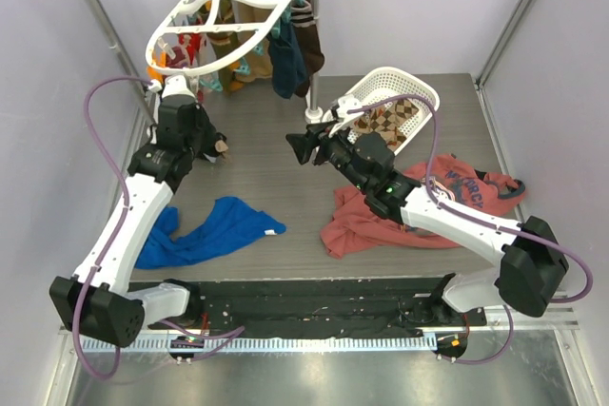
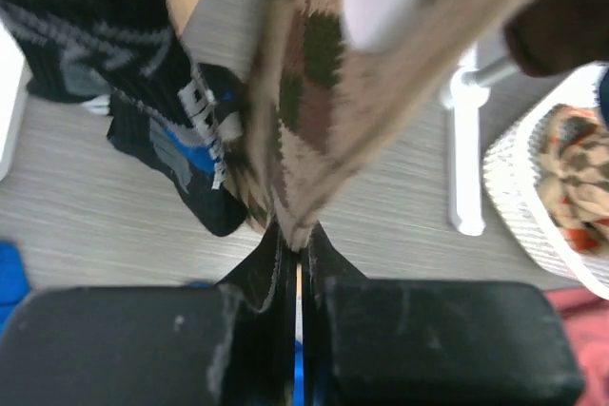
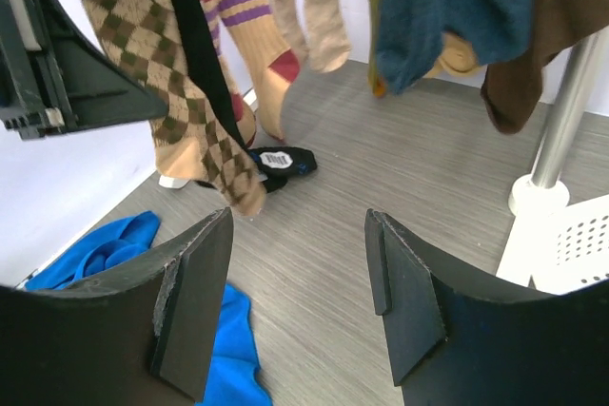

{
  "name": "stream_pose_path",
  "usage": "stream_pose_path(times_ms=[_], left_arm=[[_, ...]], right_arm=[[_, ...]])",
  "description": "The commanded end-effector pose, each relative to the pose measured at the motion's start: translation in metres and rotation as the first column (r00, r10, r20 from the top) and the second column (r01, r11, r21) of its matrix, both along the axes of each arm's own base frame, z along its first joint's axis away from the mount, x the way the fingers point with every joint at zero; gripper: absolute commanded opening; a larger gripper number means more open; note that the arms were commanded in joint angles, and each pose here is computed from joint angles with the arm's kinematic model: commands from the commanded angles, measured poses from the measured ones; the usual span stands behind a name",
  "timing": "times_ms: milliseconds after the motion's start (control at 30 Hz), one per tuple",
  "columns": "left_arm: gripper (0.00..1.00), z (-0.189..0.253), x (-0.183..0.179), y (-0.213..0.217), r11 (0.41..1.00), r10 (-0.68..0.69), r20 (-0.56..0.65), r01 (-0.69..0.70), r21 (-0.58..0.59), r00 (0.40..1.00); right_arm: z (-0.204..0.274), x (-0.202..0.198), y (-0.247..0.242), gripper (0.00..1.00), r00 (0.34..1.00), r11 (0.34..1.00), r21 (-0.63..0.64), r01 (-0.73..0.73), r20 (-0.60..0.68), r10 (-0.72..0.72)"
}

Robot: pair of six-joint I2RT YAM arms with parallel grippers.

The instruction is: Remove the socks clipped to the hanger

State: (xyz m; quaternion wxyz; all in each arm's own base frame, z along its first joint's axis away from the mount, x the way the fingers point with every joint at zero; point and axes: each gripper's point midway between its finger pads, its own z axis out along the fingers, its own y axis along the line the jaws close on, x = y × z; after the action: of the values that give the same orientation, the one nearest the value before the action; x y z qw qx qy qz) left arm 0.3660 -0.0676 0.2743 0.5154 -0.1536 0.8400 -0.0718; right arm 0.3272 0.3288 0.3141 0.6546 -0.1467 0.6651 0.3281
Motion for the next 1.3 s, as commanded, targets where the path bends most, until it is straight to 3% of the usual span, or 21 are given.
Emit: stream_pose_path(times_ms=[0,233,400,633,700,733,767,800,833,867,967,1067,1267], left_arm=[[0.00,0.057,-0.013,-0.019,0.989,-0.107,0.137,0.119,-0.083,0.985],[0.00,0.067,-0.045,-0.052,0.934,-0.263,0.121,0.284,-0.217,0.957],[0.00,0.079,-0.061,-0.073,0.870,-0.332,0.133,0.358,-0.338,0.934],[0.00,0.091,-0.070,-0.082,0.829,-0.353,0.165,0.389,-0.401,0.921],[0.00,0.090,-0.072,-0.083,0.826,-0.355,0.161,0.390,-0.407,0.921],[0.00,0.090,-0.072,-0.083,0.826,-0.355,0.161,0.390,-0.407,0.921],[0.00,0.089,-0.073,-0.082,0.827,-0.354,0.157,0.387,-0.408,0.922],[0.01,0.090,-0.075,-0.081,0.830,-0.353,0.160,0.388,-0.402,0.922],[0.05,0.089,-0.073,-0.076,0.847,-0.327,0.152,0.361,-0.390,0.933],[0.21,0.086,-0.074,-0.072,0.858,-0.313,0.136,0.341,-0.384,0.940],[0.49,0.085,-0.074,-0.058,0.897,-0.257,0.114,0.280,-0.342,0.960],[0.57,0.095,-0.071,-0.039,0.935,-0.174,0.109,0.199,-0.295,0.979],[0.59,0.140,-0.073,-0.008,0.969,-0.038,0.223,0.090,-0.229,0.974]], right_arm=[[0.023,-0.002,0.014,0.65,0.998,0.999,0.031,-0.019,0.059,0.017],[0.027,-0.019,0.062,0.66,0.989,0.995,-0.033,-0.096,0.110,0.099],[0.030,-0.027,0.097,0.77,0.968,0.988,-0.035,-0.153,0.194,0.156],[0.033,-0.021,0.122,0.75,0.974,0.990,-0.048,-0.133,0.181,0.139],[0.035,-0.016,0.123,0.57,0.977,0.993,-0.050,-0.110,0.176,0.117],[0.036,-0.015,0.122,0.43,0.979,0.994,-0.048,-0.100,0.174,0.107],[0.036,-0.014,0.121,0.14,0.980,0.995,-0.044,-0.093,0.170,0.100],[0.037,-0.012,0.118,0.03,0.983,0.997,-0.035,-0.074,0.165,0.079],[0.036,-0.011,0.115,0.01,0.985,0.998,-0.025,-0.062,0.158,0.065],[0.039,-0.013,0.112,0.01,0.986,0.998,-0.012,-0.057,0.158,0.058],[0.041,-0.016,0.110,0.01,0.987,0.998,0.011,-0.066,0.149,0.064],[0.039,-0.017,0.109,0.01,0.989,0.998,0.018,-0.067,0.135,0.064],[0.042,-0.020,0.107,0.01,0.987,0.996,0.039,-0.078,0.141,0.072]])
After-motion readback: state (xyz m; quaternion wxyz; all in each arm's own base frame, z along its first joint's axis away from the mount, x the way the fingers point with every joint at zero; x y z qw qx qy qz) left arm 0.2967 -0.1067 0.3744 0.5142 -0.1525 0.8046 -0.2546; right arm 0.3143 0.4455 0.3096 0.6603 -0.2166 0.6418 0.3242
